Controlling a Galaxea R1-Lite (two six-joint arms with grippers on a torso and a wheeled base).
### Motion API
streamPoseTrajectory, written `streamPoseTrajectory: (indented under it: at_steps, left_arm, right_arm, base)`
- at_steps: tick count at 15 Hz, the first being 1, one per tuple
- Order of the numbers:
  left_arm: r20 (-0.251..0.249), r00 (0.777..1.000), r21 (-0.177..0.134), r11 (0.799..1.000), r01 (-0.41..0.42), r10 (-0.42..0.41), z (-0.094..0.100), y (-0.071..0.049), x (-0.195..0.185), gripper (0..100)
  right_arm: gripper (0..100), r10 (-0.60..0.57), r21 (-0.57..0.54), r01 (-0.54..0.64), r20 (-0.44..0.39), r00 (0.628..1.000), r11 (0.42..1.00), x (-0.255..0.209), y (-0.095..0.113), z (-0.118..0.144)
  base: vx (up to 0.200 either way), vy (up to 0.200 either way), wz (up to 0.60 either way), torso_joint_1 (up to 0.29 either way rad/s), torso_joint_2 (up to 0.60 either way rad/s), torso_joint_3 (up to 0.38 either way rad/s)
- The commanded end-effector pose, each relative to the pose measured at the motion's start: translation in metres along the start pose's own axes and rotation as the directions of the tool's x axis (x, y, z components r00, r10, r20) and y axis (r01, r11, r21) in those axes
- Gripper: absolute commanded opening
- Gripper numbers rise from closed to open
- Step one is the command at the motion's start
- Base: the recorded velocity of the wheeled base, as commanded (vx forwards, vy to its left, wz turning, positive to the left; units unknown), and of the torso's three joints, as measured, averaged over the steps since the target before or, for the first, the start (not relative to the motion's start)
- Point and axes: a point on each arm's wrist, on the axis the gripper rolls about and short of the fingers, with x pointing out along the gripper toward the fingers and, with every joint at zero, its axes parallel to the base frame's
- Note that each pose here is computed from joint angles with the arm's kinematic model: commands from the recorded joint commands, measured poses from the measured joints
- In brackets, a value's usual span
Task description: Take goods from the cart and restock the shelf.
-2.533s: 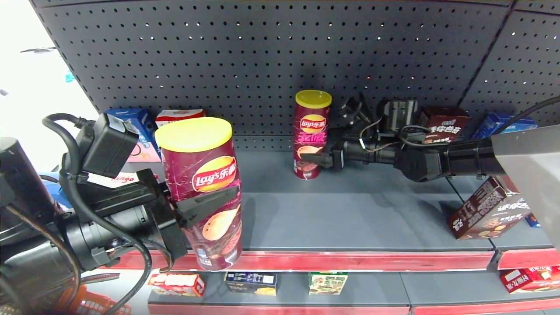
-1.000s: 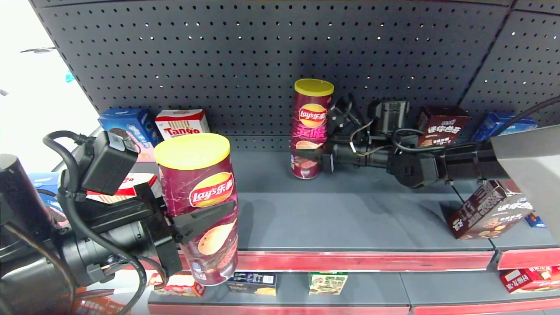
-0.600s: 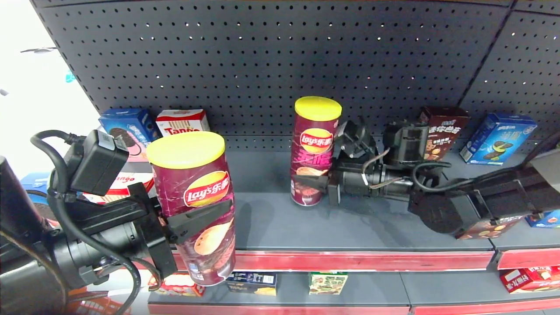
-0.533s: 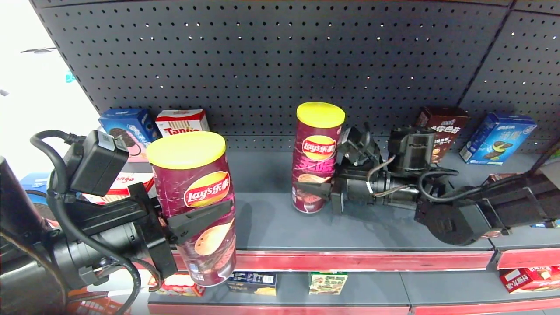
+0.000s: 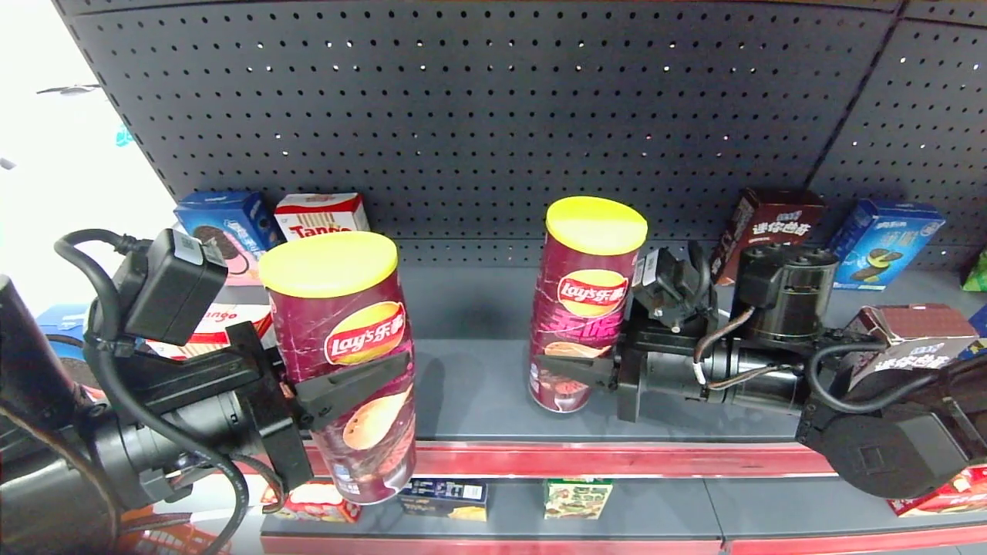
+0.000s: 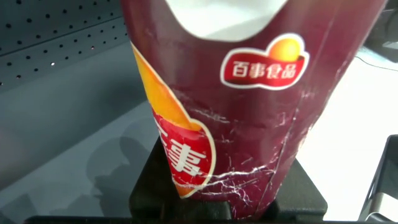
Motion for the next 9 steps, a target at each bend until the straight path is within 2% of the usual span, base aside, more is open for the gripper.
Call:
streamPoseTrajectory:
  at_steps: [1, 9]
  left_arm:
    - [-0.002, 1.0, -0.002, 1.0, -0.001, 0.001, -0.001, 0.0, 0.0, 0]
    - [0.002, 1.0, 0.001, 1.0, -0.013, 0.013, 0.001, 0.002, -0.001, 0]
  right_arm:
    - [0, 0.009, 0.01, -0.009, -0.02, 1.0, 1.0, 0.005, 0.0, -0.009]
    - [0, 0.009, 0.015, -0.008, -0.062, 0.998, 1.0, 0.011, -0.007, -0.032]
  base:
    - [0.0, 0.0, 0.0, 0.0, 0.0, 0.0]
    - [0.0, 0.0, 0.0, 0.0, 0.0, 0.0]
